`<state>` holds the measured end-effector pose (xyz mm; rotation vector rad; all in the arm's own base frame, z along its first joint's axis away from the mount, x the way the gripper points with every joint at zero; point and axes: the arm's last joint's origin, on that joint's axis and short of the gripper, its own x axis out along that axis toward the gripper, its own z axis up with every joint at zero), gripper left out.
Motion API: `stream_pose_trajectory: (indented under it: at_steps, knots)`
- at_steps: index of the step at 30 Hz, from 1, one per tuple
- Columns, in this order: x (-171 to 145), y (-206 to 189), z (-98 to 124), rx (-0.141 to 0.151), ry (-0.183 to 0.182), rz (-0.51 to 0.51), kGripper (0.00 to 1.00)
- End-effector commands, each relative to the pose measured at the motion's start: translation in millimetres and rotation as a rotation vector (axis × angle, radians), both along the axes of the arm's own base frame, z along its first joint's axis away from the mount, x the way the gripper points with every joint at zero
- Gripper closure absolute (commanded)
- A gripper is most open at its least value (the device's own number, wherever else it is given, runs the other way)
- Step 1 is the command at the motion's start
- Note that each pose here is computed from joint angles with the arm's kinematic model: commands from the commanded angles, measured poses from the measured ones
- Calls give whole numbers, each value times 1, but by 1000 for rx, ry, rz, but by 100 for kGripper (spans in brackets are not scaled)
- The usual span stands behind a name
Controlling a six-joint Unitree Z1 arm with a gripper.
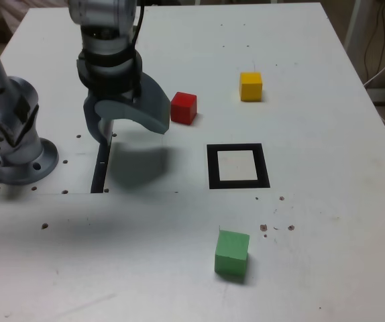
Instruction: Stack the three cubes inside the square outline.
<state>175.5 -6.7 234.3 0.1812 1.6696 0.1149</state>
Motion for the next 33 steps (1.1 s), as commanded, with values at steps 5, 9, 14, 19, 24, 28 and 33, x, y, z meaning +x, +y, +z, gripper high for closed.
stream_pose_trajectory:
  at_steps: [5,9,14,19,24,28,33]
  knots:
    - [1,0,1,0,-17,0,1]
    - [2,0,2,-1,-22,0,1]
    - [2,0,2,-5,-18,-3,1]
    - [0,-1,5,-44,12,-13,0]
    - [6,4,12,-66,7,-45,0]
    - [15,10,22,-89,1,-105,0]
    - [23,26,33,-103,-7,-118,0]
